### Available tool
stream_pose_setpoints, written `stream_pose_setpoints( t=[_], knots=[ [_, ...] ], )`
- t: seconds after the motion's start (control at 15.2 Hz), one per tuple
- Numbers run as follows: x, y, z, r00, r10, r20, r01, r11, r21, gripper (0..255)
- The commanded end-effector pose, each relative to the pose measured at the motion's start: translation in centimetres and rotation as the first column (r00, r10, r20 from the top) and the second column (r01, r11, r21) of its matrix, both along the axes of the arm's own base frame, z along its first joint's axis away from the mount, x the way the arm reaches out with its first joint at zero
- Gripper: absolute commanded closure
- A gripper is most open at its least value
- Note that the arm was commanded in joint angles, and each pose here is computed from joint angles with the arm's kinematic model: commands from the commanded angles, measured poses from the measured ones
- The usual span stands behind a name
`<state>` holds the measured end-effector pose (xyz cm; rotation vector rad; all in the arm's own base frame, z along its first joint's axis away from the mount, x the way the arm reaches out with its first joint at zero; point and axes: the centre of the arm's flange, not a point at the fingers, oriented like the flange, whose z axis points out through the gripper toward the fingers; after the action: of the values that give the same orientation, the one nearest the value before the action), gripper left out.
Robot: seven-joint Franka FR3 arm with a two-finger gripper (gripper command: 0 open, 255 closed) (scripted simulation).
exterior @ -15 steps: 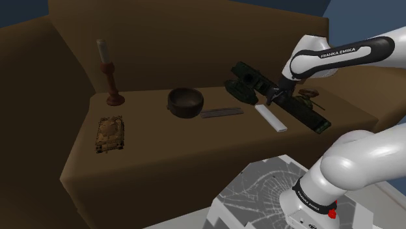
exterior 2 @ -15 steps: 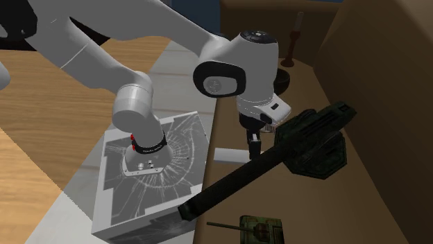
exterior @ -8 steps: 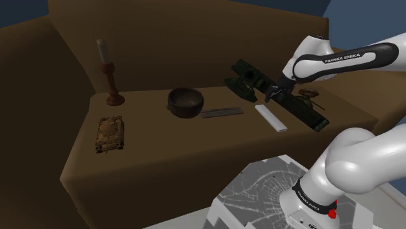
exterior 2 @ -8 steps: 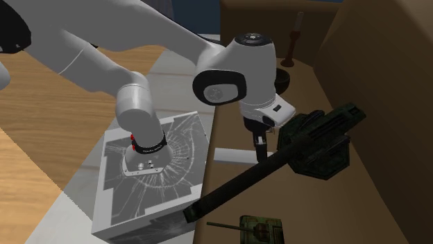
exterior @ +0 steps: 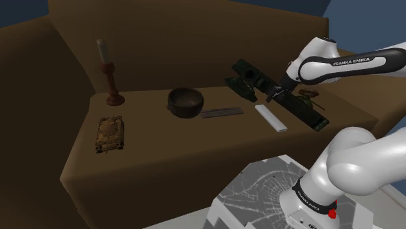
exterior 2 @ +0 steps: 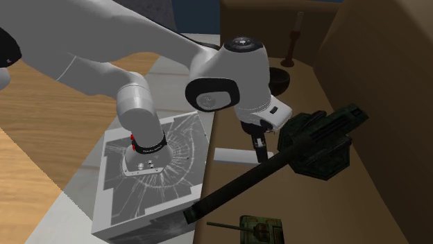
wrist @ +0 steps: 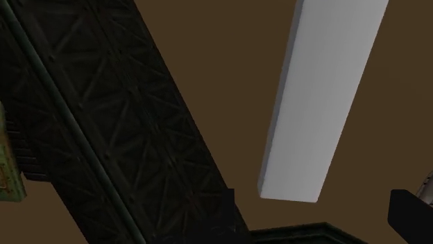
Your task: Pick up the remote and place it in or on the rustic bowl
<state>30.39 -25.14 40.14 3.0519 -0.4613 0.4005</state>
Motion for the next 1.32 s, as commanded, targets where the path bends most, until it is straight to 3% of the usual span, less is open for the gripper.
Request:
stream_pose_setpoints(
  t=[0.0,0.07,0.13,0.2,1.25],
  knots=[
    [0.0,0.7,-7.1,0.97,0.057,-0.235,-0.054,0.998,0.021,255],
    [0.4,0.8,-8.1,0.97,0.056,-0.235,-0.054,0.998,0.015,255],
    [-0.2,0.2,-7.7,0.97,0.058,-0.235,-0.055,0.998,0.019,255],
    [1.5,2.7,-7.1,0.969,0.053,-0.24,-0.051,0.999,0.016,255],
    [1.5,2.7,1.4,0.969,0.053,-0.24,-0.051,0.999,0.016,255]
  ],
)
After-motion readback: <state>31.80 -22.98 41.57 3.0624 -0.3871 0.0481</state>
